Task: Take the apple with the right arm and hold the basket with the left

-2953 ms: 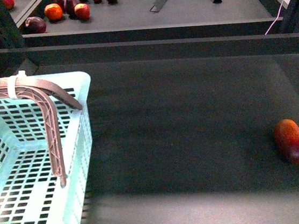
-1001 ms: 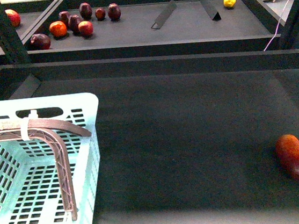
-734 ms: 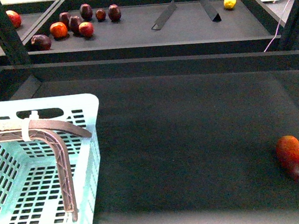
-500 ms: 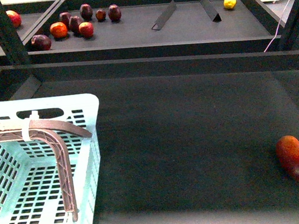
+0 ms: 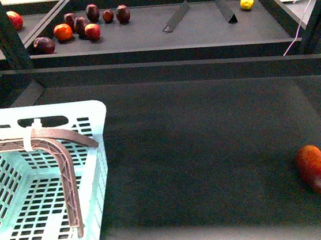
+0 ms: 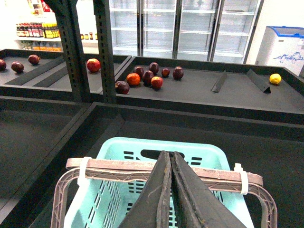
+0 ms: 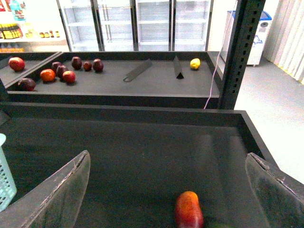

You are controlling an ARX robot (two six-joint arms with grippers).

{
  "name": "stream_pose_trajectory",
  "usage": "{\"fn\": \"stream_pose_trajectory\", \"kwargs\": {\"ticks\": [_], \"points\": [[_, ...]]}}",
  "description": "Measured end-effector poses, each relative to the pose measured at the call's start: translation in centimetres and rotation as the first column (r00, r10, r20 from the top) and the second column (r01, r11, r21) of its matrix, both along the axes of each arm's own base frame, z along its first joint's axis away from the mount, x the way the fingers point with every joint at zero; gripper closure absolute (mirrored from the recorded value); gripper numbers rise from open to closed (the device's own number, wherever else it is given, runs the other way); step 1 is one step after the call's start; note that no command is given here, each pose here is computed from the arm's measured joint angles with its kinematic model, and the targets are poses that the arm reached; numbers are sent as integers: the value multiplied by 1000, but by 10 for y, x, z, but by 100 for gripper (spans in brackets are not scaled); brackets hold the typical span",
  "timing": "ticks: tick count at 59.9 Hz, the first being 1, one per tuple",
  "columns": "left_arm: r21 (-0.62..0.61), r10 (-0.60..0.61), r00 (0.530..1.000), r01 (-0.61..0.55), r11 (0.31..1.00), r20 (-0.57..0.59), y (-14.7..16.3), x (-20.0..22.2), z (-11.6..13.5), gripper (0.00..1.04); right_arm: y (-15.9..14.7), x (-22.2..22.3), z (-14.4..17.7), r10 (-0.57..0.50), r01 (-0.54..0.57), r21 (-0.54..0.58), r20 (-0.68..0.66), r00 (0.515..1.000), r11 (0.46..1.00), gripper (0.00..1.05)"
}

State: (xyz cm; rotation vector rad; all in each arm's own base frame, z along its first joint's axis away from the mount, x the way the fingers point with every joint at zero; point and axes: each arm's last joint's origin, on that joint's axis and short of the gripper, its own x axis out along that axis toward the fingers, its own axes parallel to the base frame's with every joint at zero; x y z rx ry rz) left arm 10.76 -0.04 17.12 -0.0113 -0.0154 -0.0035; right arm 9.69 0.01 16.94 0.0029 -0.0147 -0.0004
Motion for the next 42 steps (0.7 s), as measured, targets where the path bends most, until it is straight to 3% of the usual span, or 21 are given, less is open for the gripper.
{"fn": "stream_pose_trajectory", "kwargs": {"ticks": [42], "points": [[0,0,1000,0,1000,-5,0,-10,-3,102,0,0,0,0,0,0,0,1000,1000,9]]}}
